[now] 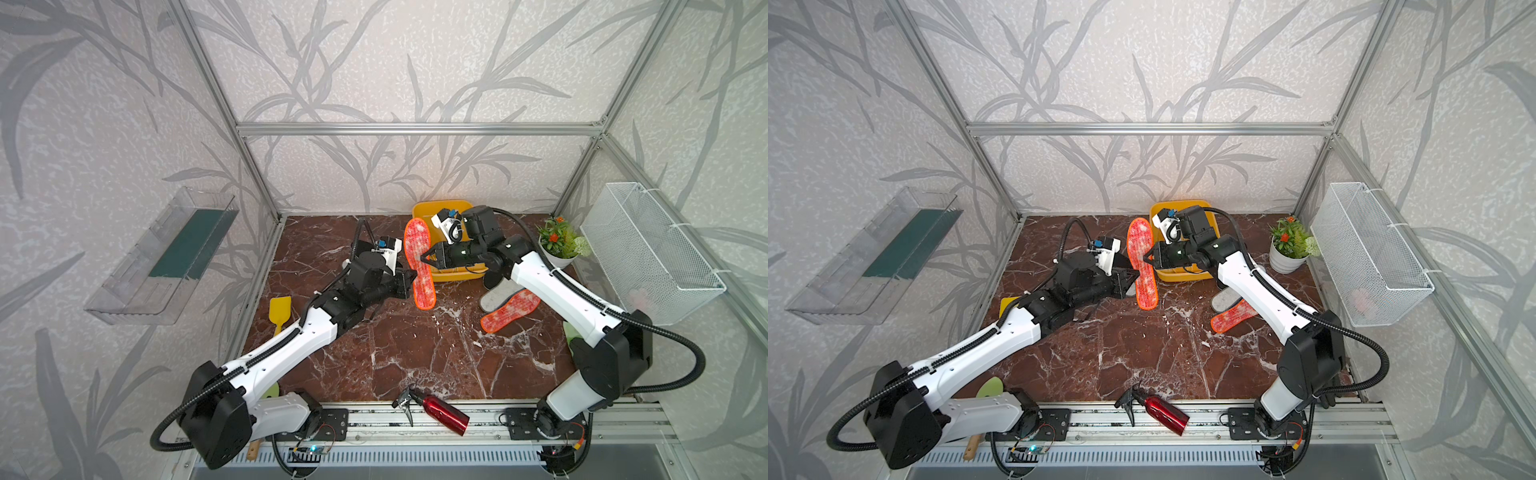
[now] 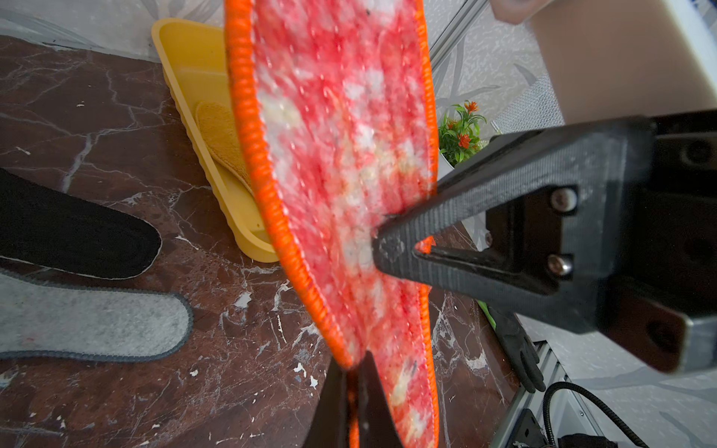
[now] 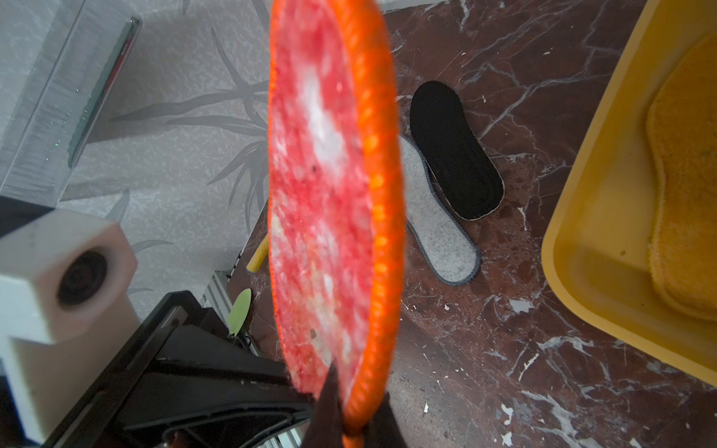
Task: Put the insoles into the storage box
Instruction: Pick up the insole from the center of the board.
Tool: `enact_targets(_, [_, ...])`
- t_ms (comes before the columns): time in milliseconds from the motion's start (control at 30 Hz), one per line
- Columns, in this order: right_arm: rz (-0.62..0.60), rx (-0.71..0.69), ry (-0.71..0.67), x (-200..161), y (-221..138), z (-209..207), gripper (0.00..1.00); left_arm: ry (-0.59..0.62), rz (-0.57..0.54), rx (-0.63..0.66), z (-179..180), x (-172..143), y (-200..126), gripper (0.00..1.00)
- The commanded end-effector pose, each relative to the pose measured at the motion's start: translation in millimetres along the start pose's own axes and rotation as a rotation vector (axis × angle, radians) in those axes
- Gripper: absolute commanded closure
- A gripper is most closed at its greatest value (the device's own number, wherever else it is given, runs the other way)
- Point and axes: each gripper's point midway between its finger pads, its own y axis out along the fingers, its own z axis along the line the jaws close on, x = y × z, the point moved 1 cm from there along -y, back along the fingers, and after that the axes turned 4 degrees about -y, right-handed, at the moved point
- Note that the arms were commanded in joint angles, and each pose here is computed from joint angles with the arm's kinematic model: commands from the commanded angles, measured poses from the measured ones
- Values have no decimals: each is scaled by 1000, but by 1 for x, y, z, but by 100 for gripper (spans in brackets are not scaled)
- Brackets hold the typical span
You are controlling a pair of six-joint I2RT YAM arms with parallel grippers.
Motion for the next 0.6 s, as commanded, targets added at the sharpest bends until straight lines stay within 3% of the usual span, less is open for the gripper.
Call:
enact_targets(0, [-36, 25, -32, 11, -8, 11, 95, -1, -2, 0, 0, -2, 1, 100])
enact_targets(267, [-58, 12, -53, 11, -10, 9, 100, -5, -7, 22, 4, -1, 0, 100])
enact_targets(333, [-69, 1, -64, 13, -12, 8, 100, -5, -12, 39, 6, -1, -2, 79])
enact_targets(433, [-78, -12, -77, 15, -16, 7, 100, -8, -21, 73, 11, 0, -6, 56])
enact_targets(567, [-91, -37, -87, 20, -23, 1, 100, -11, -42, 126, 21, 1, -13, 42])
